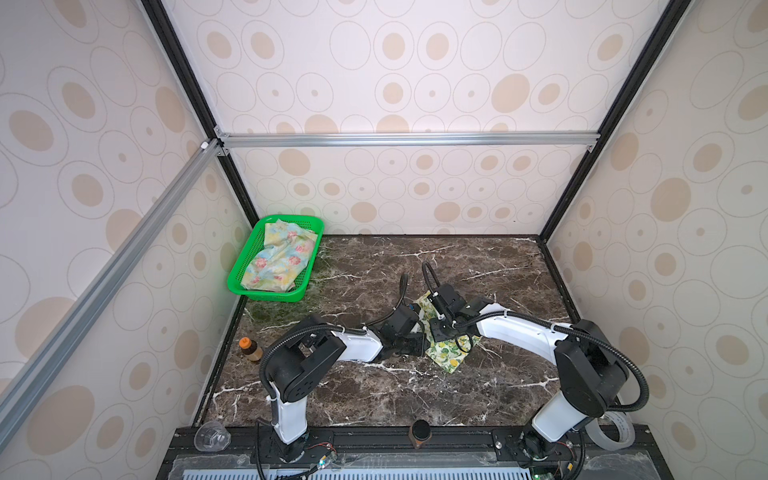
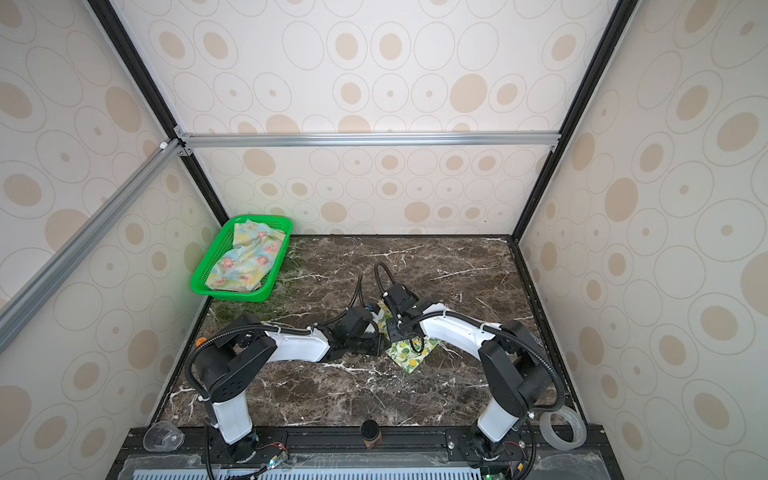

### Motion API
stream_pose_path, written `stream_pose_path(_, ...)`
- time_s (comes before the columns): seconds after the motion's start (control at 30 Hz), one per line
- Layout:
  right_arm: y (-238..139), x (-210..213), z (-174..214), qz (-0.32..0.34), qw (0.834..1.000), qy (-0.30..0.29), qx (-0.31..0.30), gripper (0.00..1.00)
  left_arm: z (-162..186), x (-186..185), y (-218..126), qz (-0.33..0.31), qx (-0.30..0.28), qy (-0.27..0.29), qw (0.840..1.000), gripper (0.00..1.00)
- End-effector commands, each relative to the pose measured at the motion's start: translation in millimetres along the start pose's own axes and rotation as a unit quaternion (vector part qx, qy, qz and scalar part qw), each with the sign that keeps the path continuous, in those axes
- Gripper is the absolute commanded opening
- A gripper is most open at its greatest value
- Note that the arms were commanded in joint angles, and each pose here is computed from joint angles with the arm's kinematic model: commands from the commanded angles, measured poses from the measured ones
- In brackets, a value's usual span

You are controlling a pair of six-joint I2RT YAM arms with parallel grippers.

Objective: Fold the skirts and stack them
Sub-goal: 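Hold the folded lemon skirt with both grippers close together over its middle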

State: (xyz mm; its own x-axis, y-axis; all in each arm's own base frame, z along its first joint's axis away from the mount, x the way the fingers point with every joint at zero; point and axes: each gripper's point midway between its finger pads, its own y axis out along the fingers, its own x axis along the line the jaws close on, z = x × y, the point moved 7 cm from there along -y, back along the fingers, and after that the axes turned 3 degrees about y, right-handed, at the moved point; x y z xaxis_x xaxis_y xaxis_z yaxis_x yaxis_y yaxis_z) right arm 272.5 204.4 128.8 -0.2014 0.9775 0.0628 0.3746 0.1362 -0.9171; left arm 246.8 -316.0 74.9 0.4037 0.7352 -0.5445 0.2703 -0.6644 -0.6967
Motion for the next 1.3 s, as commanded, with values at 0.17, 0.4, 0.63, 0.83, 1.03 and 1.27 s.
stream_pose_path(0.17,11.4,1.8,4.3,0.003,1.000,-0.001,-0.010,0.00,28.0,14.5,1.7,-0.030,0.052,-0.022,0.998,0.16)
stream_pose_path(0.4,16.3,1.8,7.3,0.000,1.000,0.001,-0.017,0.00,28.0,14.0,1.9,-0.029,0.052,-0.023,0.998,0.16)
stream_pose_path(0.63,18.7,-0.3,4.9,0.010,1.000,-0.003,-0.029,0.00,28.6,14.0,2.2,-0.027,0.052,-0.027,0.998,0.16)
stream_pose_path(0.83,18.6,-0.2,3.0,0.010,0.999,-0.006,-0.041,0.00,28.7,14.9,2.0,-0.030,0.052,-0.028,0.998,0.16)
stream_pose_path(1.03,24.3,1.2,7.3,0.003,0.999,-0.003,-0.032,0.00,27.6,13.8,2.0,-0.028,0.050,-0.030,0.998,0.16)
stream_pose_path(1.27,29.9,1.3,12.7,0.001,1.000,0.002,-0.021,0.04,22.9,8.3,1.6,-0.013,0.043,-0.035,0.998,0.16)
